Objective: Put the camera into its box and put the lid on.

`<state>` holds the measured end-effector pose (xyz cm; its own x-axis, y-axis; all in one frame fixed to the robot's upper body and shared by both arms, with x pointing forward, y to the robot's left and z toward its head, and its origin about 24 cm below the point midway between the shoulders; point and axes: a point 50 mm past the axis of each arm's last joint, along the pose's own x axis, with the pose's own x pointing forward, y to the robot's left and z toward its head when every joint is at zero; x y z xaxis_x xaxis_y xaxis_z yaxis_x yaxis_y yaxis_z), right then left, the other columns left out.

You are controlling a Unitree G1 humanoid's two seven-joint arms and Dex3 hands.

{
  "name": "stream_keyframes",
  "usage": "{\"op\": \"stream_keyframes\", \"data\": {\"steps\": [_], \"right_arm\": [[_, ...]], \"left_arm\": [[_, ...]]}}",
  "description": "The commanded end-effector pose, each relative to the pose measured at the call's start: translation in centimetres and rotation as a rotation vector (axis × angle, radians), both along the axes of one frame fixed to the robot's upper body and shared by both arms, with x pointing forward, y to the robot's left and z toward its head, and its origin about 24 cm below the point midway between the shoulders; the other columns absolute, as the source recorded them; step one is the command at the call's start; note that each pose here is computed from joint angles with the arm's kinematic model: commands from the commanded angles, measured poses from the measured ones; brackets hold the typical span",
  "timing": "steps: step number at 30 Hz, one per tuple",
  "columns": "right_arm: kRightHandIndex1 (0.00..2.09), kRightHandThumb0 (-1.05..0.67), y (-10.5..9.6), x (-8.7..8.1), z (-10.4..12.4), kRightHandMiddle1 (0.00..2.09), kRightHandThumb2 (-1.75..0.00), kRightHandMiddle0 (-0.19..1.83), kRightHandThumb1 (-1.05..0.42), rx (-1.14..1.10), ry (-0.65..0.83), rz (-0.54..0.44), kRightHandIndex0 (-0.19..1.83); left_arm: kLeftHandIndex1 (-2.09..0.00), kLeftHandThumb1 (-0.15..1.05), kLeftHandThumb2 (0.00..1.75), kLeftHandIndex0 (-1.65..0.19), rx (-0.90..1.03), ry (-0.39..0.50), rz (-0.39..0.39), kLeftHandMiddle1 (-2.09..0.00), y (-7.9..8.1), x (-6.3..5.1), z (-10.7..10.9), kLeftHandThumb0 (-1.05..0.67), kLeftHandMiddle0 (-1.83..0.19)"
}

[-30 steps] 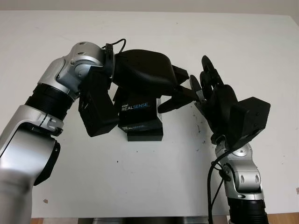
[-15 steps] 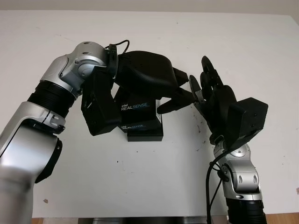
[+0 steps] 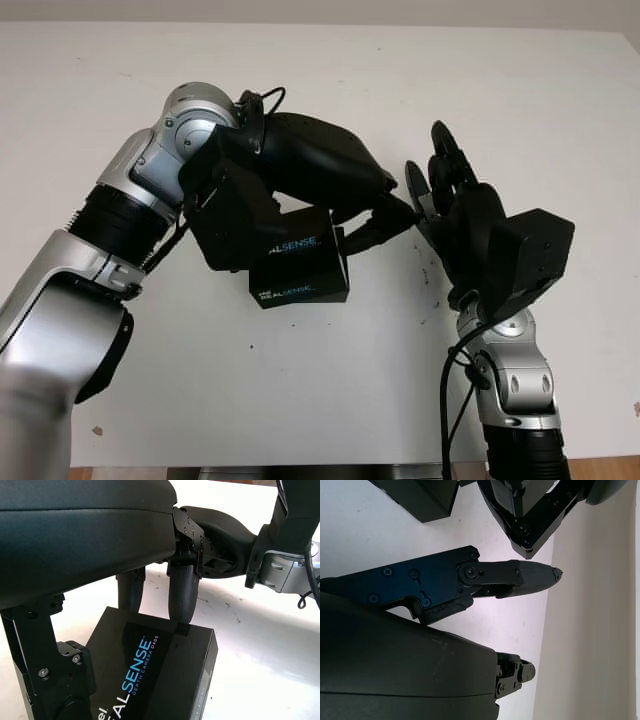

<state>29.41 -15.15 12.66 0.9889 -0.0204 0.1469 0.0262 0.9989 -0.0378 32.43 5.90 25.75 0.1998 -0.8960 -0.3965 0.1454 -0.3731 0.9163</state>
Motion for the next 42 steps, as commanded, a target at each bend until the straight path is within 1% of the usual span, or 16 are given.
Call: {"op": "stream_keyframes", "data": {"steps": [1,4,7,17,22,23,25,27,29,31,32,35,38,42], "right_arm": [[0.06,-0.67,0.0,-0.1,0.0,0.06,-0.34,0.07,-1.05,-0.001,-0.010,-0.004,-0.03],[0.05,-0.66,0.1,-0.1,-0.1,0.06,-0.33,0.07,-1.05,0.005,-0.013,-0.004,-0.04],[0.06,-0.68,0.1,-0.2,-0.2,0.07,-0.33,0.08,-1.05,-0.003,-0.010,-0.012,-0.03],[0.05,-0.67,0.1,-0.4,-0.2,0.07,-0.35,0.09,-1.05,-0.009,-0.003,-0.019,-0.04],[0.05,-0.67,0.0,-0.4,0.0,0.06,-0.35,0.07,-1.05,0.010,-0.017,-0.025,-0.04],[0.05,-0.67,0.0,-0.5,0.1,0.05,-0.36,0.06,-1.05,0.021,-0.026,-0.035,-0.03],[0.05,-0.66,-0.4,-0.5,0.2,0.02,-0.47,0.00,-1.05,0.029,-0.053,-0.046,-0.05],[0.05,-0.66,-0.7,-0.6,0.2,0.01,-0.52,-0.02,-1.05,0.019,-0.077,-0.047,-0.05],[0.04,-0.66,-1.0,-0.6,0.3,0.01,-0.57,-0.05,-1.05,0.015,-0.089,-0.049,-0.07],[0.04,-0.66,-1.2,-0.6,0.5,0.02,-0.58,-0.05,-1.05,0.024,-0.099,-0.049,-0.07],[0.04,-0.67,-1.2,-0.6,0.6,0.02,-0.57,-0.05,-1.05,0.031,-0.099,-0.052,-0.08],[0.04,-0.67,-1.2,-0.7,0.8,0.02,-0.54,-0.05,-1.05,0.047,-0.096,-0.053,-0.08],[0.04,-0.66,-1.2,-0.8,0.7,0.02,-0.53,-0.05,-1.05,0.041,-0.094,-0.048,-0.08],[0.05,-0.67,-1.2,-0.8,0.6,0.03,-0.53,-0.05,-1.05,0.026,-0.096,-0.050,-0.08]], "left_arm": [[-2.09,1.05,0.29,-0.31,-0.016,0.002,-0.013,-2.09,0.0,-0.1,-0.1,-0.31,-0.66],[-2.09,1.05,0.30,-0.30,-0.009,-0.015,-0.019,-2.09,0.1,0.0,-0.2,-0.33,-0.65],[-2.09,1.05,0.31,-0.27,0.003,-0.050,-0.040,-2.09,0.0,-0.1,-0.3,-0.33,-0.59],[-2.09,1.05,0.24,-0.32,-0.014,-0.146,-0.112,-2.09,0.0,0.0,-0.7,-0.31,-0.59],[-2.09,1.05,0.19,-0.27,-0.010,-0.177,-0.136,-2.09,0.1,0.0,-1.0,-0.30,-0.53],[-2.09,1.05,0.18,-0.27,-0.013,-0.176,-0.141,-2.09,0.1,0.0,-1.1,-0.30,-0.52],[-2.09,1.05,0.20,-0.25,-0.017,-0.176,-0.147,-2.09,0.1,0.0,-1.2,-0.30,-0.49],[-2.09,1.05,0.19,-0.24,-0.027,-0.162,-0.147,-2.09,0.1,0.1,-1.3,-0.30,-0.49],[-2.09,1.05,0.18,-0.32,-0.039,-0.148,-0.147,-2.09,0.2,0.2,-1.5,-0.28,-0.57],[-2.09,1.05,0.18,-0.35,-0.031,-0.142,-0.143,-2.09,0.1,0.3,-1.5,-0.28,-0.60],[-2.09,1.05,0.20,-0.32,-0.019,-0.145,-0.142,-2.09,0.0,0.3,-1.5,-0.28,-0.55],[-2.09,1.05,0.20,-0.27,-0.005,-0.153,-0.148,-2.09,0.0,0.2,-1.4,-0.29,-0.50],[-2.09,1.05,0.22,-0.26,0.014,-0.148,-0.143,-2.09,0.0,0.2,-1.5,-0.29,-0.49],[-2.09,1.05,0.23,-0.22,0.014,-0.165,-0.153,-2.09,-0.1,0.1,-1.4,-0.30,-0.46]]}}
